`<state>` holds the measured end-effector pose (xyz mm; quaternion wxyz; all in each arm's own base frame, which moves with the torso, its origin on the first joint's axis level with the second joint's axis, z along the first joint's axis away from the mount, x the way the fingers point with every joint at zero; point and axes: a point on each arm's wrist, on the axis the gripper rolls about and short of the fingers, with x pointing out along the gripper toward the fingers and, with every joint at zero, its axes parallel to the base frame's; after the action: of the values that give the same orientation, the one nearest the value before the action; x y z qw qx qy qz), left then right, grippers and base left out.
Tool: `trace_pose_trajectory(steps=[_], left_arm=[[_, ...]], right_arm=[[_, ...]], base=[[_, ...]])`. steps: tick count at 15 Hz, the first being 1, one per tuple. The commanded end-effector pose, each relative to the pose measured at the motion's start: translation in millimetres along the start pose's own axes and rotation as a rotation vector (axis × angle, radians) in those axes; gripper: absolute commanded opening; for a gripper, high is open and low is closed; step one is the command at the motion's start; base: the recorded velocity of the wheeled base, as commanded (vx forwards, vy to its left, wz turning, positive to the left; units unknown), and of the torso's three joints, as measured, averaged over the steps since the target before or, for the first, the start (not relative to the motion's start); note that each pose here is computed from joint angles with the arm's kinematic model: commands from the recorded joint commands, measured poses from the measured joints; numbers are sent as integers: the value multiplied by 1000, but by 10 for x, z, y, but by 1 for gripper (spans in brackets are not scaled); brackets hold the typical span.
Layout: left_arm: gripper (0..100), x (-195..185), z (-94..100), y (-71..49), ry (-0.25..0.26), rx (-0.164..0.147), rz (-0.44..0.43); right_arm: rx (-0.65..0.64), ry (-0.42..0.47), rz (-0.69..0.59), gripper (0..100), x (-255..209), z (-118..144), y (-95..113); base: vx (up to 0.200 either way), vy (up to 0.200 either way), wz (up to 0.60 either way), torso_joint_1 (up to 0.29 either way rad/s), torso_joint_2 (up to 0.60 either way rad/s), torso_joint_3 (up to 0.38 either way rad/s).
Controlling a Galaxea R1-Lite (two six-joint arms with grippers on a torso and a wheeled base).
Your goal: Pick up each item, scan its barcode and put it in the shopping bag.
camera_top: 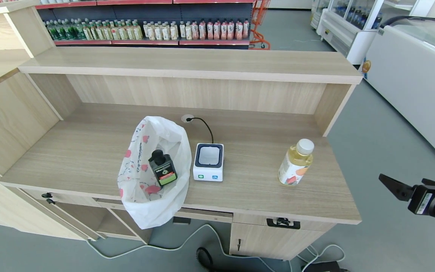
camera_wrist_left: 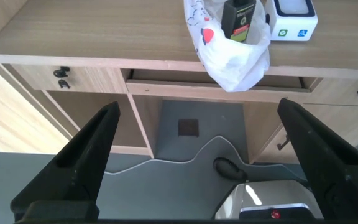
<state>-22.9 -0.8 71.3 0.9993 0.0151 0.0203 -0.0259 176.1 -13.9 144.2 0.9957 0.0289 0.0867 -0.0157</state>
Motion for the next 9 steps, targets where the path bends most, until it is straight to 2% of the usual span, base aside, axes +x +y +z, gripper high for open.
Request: trace_pose_trajectory(steps=[1,5,9], left_arm=[[100,0,0,0,0,0,-1],[100,0,0,0,0,0,-1],[100,0,1,0,-2,0,-1]], right_arm=[[-3,5,33,100,11,-6,31],[-12,39,152,100,69,-48,122],[-42,80,196,100,277,-91,207]], base=[[0,0,0,0,0,0],[0,0,0,0,0,0],[0,0,0,0,0,0]])
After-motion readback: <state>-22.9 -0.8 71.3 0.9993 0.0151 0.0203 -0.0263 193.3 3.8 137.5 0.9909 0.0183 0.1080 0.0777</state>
